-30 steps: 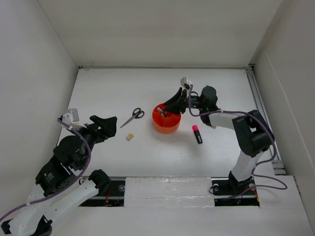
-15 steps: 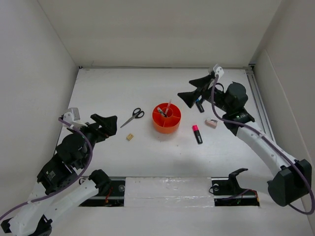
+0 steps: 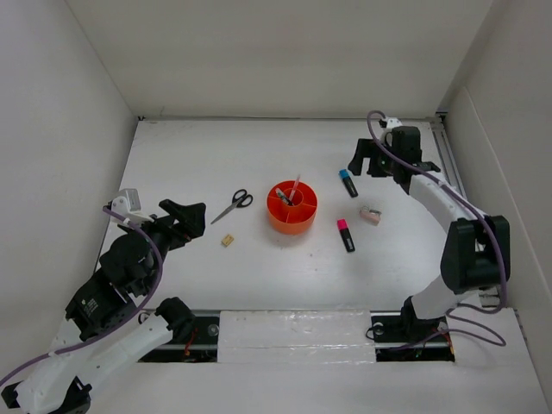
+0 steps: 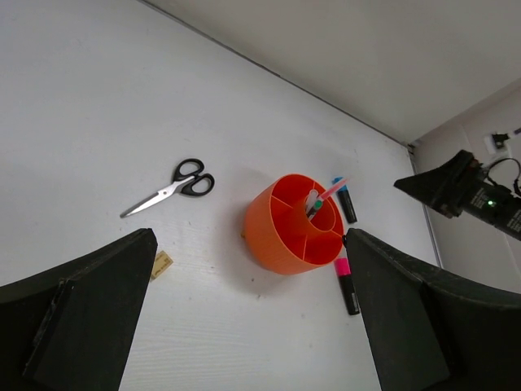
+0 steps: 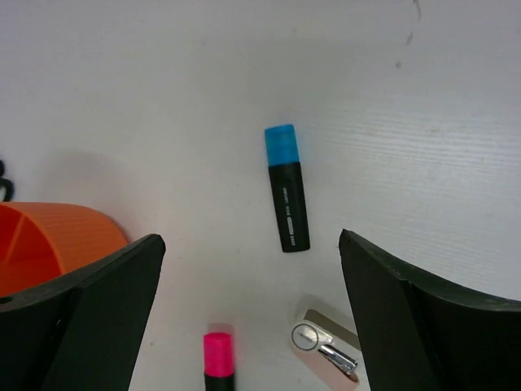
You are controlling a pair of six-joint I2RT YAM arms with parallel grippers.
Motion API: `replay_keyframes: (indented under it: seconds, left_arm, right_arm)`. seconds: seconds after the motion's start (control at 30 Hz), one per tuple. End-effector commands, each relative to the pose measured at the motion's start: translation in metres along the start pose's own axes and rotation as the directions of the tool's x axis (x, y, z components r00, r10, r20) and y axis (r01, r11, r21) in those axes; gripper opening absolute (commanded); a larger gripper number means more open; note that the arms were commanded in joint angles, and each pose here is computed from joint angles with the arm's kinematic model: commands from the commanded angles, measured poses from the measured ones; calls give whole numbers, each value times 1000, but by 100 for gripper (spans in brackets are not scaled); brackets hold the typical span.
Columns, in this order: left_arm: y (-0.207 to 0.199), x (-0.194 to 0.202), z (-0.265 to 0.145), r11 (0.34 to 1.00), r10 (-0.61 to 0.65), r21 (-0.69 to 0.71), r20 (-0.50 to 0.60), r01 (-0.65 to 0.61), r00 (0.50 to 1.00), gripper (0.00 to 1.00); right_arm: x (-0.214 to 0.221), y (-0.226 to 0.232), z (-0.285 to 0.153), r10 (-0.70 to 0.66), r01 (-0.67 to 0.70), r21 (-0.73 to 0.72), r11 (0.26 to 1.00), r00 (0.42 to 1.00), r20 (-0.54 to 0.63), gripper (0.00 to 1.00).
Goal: Sort the stationery into containers
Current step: Pick up the pen from the center of the board.
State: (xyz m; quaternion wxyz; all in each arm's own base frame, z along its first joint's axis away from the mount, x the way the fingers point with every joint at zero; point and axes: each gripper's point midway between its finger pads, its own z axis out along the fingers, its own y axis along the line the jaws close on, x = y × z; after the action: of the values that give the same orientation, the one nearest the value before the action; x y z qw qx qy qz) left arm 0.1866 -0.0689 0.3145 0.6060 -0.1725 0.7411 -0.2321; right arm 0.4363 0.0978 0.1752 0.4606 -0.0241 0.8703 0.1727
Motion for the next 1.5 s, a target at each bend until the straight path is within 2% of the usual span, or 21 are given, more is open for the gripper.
replay_keyframes:
  seconds: [0.0,0.1,0.17,0.47,0.5,0.53,0.67,0.8,0.9,1.23,1.3,1.33,1.43,1.47]
  left_arm:
    - [0,-2,3,1000,-6,-13,11,6,1000,100]
    - [0,-2,3,1000,-6,-13,11,6,1000,100]
    - [0,-2,3,1000,-6,-13,11,6,1000,100]
    - [-2,1,5,1000,0,-11,-1,0,1000,100]
    - [-2,1,5,1000,0,-11,-1,0,1000,100]
    - [-2,1,5,1000,0,-11,-1,0,1000,100]
    - [-3,4,6,1000,5,-9,-12,-5,1000,100]
    - [-3,4,6,1000,14,-9,-12,-14,1000,100]
    - [-2,2,4,1000,9,-4,-7,-9,1000,100]
    - [-2,2,4,1000,9,-4,-7,-9,1000,100]
    - [-2,2,4,1000,9,-4,-7,-9,1000,100]
    - [-2,0,3,1000,3,1,-1,-3,1000,100]
    - [-2,0,3,1000,3,1,-1,-3,1000,100]
    - [-2,0,3,1000,3,1,-1,-3,1000,100]
  right_arm:
    - [15,-14,16,-19,26,71,997,995,-94,94]
    - [24,-20,31,-17,29,99,995,992,-126,90]
    - [42,-30,42,-7,35,148,988,982,-187,90]
    - [73,-34,81,-11,52,142,988,961,-276,85]
    - [80,-34,83,-18,69,162,984,956,-294,84]
    - [71,-29,84,-29,77,161,984,960,-280,79]
    - [72,-31,86,-32,93,188,978,952,-303,79]
    - [82,-34,87,-37,120,209,970,931,-363,74]
    - [90,-36,88,-35,138,230,963,915,-402,65]
    - [107,-42,86,-59,199,231,952,863,-501,63]
    - [109,-43,85,-73,217,222,951,851,-520,55]
    - [105,-42,86,-75,216,222,951,856,-511,44]
    - [109,-42,84,-81,224,208,952,841,-534,33]
    - [109,-42,84,-92,234,202,951,839,-537,24]
